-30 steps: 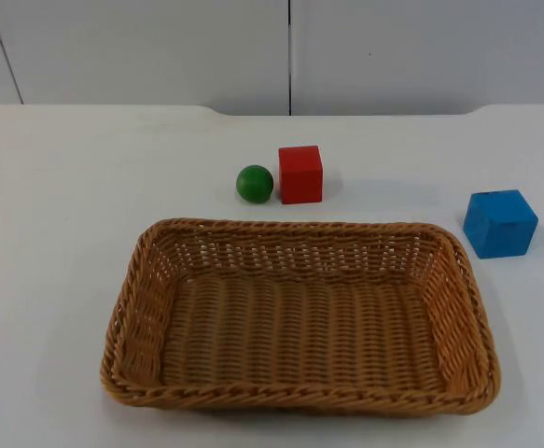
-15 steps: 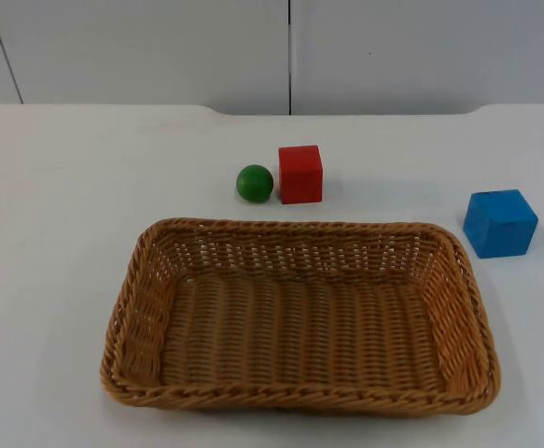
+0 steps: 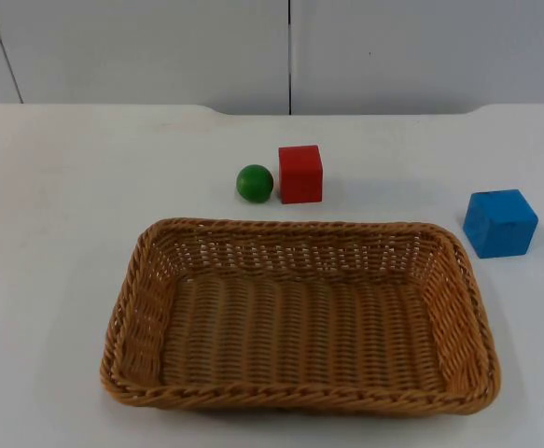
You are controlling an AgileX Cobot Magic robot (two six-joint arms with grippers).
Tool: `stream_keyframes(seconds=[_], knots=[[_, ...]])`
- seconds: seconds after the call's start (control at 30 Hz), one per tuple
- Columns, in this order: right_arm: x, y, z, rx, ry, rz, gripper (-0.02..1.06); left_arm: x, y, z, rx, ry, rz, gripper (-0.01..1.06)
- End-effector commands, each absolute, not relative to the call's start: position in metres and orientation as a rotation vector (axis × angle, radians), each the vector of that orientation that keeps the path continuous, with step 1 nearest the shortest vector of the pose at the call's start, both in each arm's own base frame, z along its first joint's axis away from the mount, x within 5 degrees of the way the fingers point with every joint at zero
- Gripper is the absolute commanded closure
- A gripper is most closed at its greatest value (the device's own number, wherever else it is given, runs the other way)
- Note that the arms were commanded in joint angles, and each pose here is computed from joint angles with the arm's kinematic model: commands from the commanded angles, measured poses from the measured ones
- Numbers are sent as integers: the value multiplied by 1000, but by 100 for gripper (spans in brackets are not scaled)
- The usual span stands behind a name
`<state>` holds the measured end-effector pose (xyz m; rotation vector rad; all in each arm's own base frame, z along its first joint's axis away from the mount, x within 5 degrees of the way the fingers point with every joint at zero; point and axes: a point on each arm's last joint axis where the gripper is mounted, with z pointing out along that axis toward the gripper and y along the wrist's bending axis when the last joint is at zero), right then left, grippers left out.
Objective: Place all geometric objects except the red cube into the basket.
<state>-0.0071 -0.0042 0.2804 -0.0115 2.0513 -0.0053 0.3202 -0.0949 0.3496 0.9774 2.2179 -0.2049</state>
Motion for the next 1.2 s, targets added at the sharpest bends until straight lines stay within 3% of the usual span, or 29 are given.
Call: stream_keyframes(seconds=[0.0,0.2,0.33,0.7,1.17], knots=[[-7,-4,280,-5,2045,-12,-1,333,-118,337,1087,2207,-157,0],[-7,-5,280,-3,2045,-18,-1,375,-172,285,1287,2241,-102,0],[-7,-5,280,-3,2045,-18,-1,399,-185,262,1321,2256,-92,0],[-7,-6,280,9,2045,-25,-1,458,-199,194,1425,2278,57,0],[-7,-6,280,9,2045,-25,-1,480,-207,142,1524,2277,93,0]])
